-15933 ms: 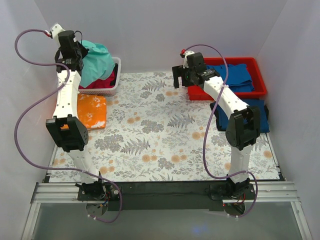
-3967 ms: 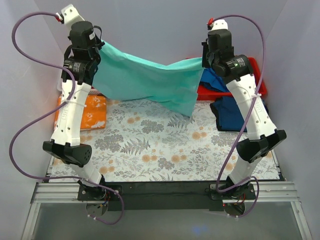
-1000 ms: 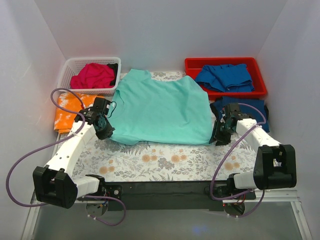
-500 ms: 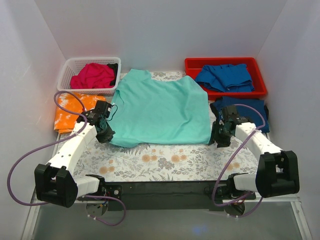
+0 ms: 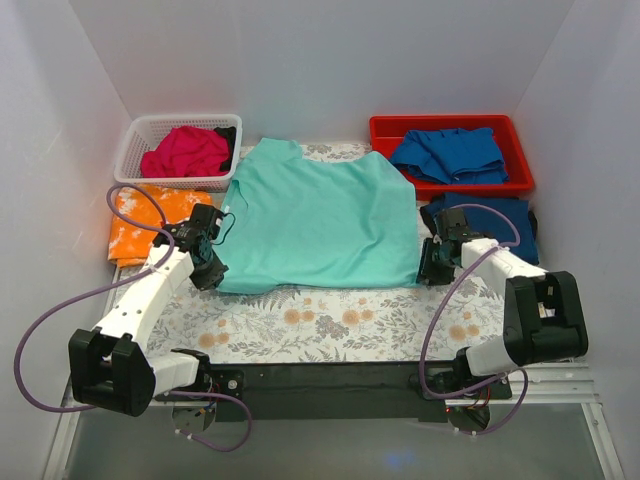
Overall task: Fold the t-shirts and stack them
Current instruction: Flatten out the tshirt
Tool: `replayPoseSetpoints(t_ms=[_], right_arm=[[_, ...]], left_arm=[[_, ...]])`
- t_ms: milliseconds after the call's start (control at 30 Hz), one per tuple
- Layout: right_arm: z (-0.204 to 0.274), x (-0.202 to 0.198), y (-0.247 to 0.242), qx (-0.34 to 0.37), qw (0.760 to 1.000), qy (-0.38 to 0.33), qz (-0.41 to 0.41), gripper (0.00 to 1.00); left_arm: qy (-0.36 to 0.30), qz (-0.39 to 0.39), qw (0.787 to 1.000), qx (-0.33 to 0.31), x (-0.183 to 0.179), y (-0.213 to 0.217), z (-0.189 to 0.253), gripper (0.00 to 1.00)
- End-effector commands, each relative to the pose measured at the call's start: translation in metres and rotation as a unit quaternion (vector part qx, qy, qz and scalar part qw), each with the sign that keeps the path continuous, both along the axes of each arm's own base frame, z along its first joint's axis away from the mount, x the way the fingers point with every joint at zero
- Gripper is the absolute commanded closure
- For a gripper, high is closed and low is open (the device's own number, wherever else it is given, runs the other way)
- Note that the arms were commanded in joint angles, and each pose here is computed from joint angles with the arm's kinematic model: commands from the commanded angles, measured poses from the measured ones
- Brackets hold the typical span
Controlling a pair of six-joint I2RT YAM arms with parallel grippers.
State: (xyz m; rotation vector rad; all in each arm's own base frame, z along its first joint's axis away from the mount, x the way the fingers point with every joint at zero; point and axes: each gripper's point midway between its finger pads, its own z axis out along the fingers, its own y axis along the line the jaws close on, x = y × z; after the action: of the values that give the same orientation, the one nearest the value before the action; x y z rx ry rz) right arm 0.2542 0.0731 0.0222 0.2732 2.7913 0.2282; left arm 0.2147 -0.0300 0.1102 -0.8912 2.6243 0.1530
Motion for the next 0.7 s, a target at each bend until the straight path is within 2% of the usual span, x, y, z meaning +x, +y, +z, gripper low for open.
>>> replayPoseSetpoints(t_ms=[0,333,567,633,667], right_arm=[[0.003,0.02,0.012,0.013,0.999,-0.025,0.024,0.58],[0.002,0.024,0.049,0.018,0.997,-0.021,0.079,0.59],[-0.019,0.003,0.051,-0.009,0.995,0.031,0.098,0.59],[-0.023,-0.006,0.049,-0.013,0.994,0.048,0.099,0.63],[-0.024,-0.007,0.044,-0.028,0.994,0.049,0.095,0.71]], left_arm=[[-0.007,0.013,1.0,0.009,-0.004,0.006,0.003,1.0],[-0.006,0.017,1.0,0.003,-0.003,0.004,-0.001,1.0],[-0.009,0.016,1.0,0.008,0.002,0.004,0.001,1.0],[-0.01,0.015,1.0,0.011,0.003,0.005,0.002,1.0],[-0.009,0.014,1.0,0.012,0.003,0.005,0.002,1.0]])
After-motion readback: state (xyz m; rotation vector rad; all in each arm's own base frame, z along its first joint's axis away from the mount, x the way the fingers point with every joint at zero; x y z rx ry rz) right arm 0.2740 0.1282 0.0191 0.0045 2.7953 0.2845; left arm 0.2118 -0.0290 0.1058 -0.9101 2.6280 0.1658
